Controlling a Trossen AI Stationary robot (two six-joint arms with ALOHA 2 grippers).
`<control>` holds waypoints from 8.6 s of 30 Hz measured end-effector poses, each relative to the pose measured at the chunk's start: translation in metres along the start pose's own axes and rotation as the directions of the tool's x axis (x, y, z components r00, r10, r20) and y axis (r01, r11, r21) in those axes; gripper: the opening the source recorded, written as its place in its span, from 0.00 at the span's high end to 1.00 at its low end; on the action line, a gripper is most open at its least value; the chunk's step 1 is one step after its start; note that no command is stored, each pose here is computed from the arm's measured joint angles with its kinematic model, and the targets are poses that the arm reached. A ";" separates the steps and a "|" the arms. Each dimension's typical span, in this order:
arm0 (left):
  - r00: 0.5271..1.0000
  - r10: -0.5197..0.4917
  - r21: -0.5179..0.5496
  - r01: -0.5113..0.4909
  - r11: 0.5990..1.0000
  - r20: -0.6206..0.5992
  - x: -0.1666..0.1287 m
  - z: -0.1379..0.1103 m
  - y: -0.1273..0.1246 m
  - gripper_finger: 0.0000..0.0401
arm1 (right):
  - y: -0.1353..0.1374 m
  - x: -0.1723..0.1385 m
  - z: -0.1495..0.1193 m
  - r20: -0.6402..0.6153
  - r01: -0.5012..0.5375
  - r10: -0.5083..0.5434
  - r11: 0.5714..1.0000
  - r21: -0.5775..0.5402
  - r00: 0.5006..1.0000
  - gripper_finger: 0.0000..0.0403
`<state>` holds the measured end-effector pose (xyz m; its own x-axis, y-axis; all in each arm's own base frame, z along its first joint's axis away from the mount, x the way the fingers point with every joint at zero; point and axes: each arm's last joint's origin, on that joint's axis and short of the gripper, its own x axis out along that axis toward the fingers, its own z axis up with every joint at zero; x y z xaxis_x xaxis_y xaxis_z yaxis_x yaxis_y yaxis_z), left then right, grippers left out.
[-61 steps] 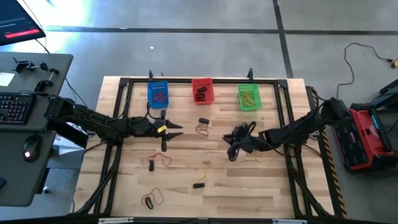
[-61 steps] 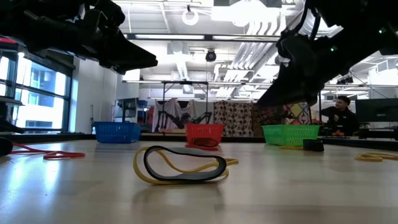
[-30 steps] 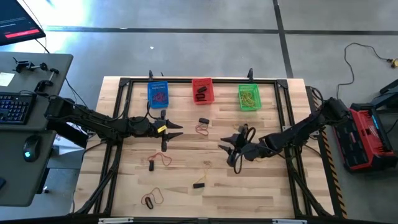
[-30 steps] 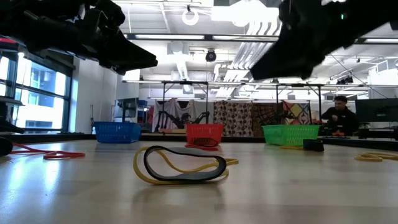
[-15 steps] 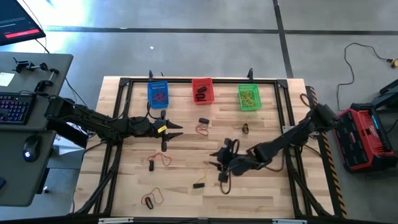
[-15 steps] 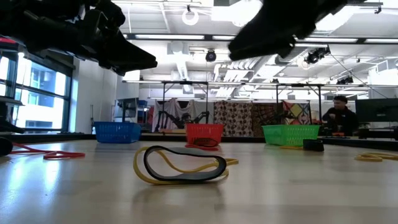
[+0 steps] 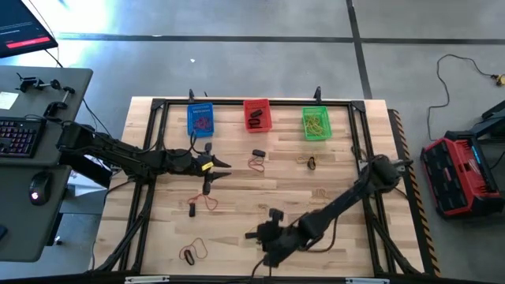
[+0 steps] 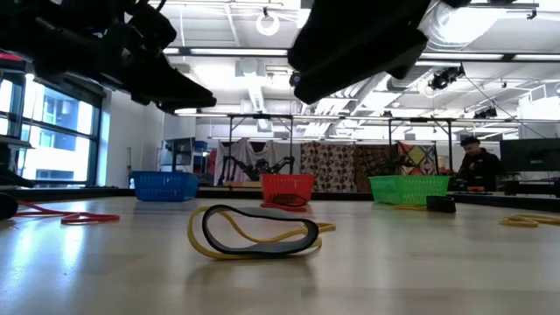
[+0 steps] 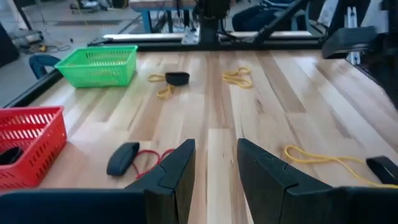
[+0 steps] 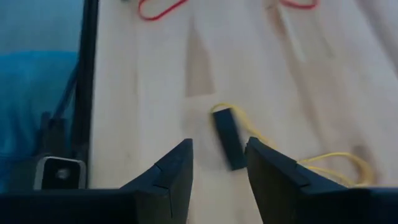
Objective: Sort rubber bands into baskets
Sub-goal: Put the black rubber band into the red bin, then put the red rubber band into the blue bin
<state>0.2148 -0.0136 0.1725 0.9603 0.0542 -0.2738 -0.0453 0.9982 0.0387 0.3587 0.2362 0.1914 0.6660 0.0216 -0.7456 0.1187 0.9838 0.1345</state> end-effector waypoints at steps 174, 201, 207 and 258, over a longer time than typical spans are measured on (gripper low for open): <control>0.997 0.015 0.152 -0.004 0.988 -0.074 -0.004 -0.007 -0.014 0.82 | -0.319 -0.023 0.129 0.190 0.415 -0.437 0.898 0.144 0.879 1.00; 0.795 -0.322 -0.146 0.289 0.946 -0.514 -0.040 0.001 -0.043 0.99 | -0.161 -0.024 0.003 0.387 0.397 -0.449 0.893 0.210 0.805 1.00; 0.755 -0.274 -0.124 0.251 0.960 -0.596 -0.048 -0.009 -0.055 0.91 | -0.151 -0.027 -0.002 0.407 0.409 -0.465 0.885 0.220 0.786 1.00; 0.696 0.098 0.144 0.008 0.990 -0.711 -0.021 0.008 -0.049 1.00 | -0.147 -0.025 -0.005 0.403 0.403 -0.465 0.885 0.233 0.788 1.00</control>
<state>0.1985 -0.0639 0.1840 0.4681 0.1529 -0.8704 0.0026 0.9847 0.1744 0.3206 0.0919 0.1871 0.7669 -0.5121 -0.3870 0.5449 0.8380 -0.0290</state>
